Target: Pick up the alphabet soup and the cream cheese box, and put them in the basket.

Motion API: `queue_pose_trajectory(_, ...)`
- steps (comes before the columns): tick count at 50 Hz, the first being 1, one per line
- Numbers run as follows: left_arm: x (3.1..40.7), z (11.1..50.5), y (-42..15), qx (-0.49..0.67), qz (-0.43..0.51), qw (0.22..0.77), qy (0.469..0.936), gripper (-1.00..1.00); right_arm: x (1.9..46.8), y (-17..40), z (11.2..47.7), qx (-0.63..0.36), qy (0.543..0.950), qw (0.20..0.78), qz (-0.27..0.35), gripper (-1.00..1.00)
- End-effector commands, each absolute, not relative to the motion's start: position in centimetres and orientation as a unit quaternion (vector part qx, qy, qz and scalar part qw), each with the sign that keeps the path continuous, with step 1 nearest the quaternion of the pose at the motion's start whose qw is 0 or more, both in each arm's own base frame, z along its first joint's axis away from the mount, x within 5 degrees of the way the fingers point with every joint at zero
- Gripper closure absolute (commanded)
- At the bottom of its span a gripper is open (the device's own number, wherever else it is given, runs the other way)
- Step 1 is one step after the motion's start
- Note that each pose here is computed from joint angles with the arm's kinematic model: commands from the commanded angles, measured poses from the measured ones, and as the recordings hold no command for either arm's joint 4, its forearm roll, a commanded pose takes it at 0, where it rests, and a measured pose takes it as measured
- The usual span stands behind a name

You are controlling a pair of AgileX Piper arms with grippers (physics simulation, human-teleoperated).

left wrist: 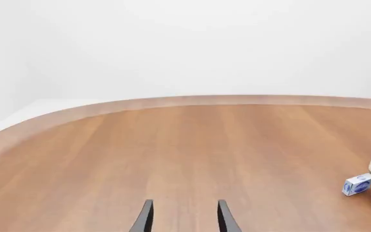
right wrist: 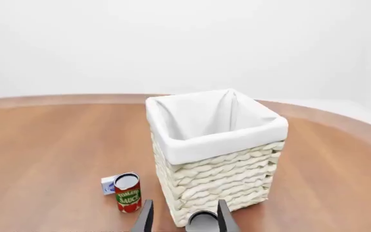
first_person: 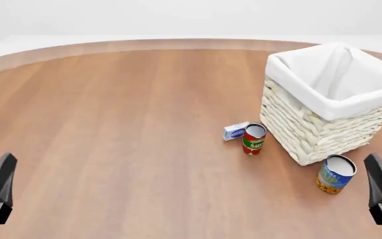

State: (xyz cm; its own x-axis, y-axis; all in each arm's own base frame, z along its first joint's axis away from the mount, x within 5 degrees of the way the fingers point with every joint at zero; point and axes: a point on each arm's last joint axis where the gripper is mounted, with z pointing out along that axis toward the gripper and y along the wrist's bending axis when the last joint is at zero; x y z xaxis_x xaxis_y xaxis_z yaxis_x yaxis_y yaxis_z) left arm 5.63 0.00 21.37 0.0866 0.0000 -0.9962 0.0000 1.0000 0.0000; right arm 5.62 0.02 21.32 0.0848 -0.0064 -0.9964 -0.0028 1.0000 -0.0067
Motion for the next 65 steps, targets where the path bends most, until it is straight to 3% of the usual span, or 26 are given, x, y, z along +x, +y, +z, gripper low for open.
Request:
queue_pose_trajectory(1,5.7,21.4,0.0,0.0,0.0,0.737,0.676,-1.0,5.6,0.0,21.3,-0.023,0.676,0.736,-0.02,-1.0)
queue_pose_trajectory(14,5.7,21.4,0.0,0.0,0.0,0.737,0.676,-1.0,6.0,0.3,21.0,-0.077,0.692,0.716,-0.05,-1.0)
queue_pose_trajectory(28,5.7,21.4,0.0,0.0,0.0,0.737,0.676,-1.0,6.8,0.4,23.3,-0.097,0.692,0.713,-0.059,-1.0)
queue_pose_trajectory(29,5.7,21.4,0.0,0.0,0.0,0.737,0.676,-1.0,7.8,0.7,23.1,-0.115,0.707,0.695,-0.053,-1.0)
queue_pose_trajectory(43,5.7,21.4,0.0,0.0,0.0,0.737,0.676,-1.0,9.6,0.2,25.4,-0.081,0.734,0.672,-0.058,-1.0)
queue_pose_trajectory(47,5.7,21.4,0.0,0.0,0.0,0.737,0.676,-1.0,9.3,-0.5,26.8,-0.028,0.725,0.686,-0.059,-1.0)
queue_pose_trajectory(57,5.7,21.4,0.0,0.0,0.0,0.737,0.676,-1.0,9.2,1.2,28.0,-0.157,0.702,0.692,-0.062,-1.0)
queue_pose_trajectory(65,5.7,21.4,0.0,0.0,0.0,0.737,0.676,-1.0,10.0,1.2,29.7,-0.158,0.694,0.699,-0.077,-1.0)
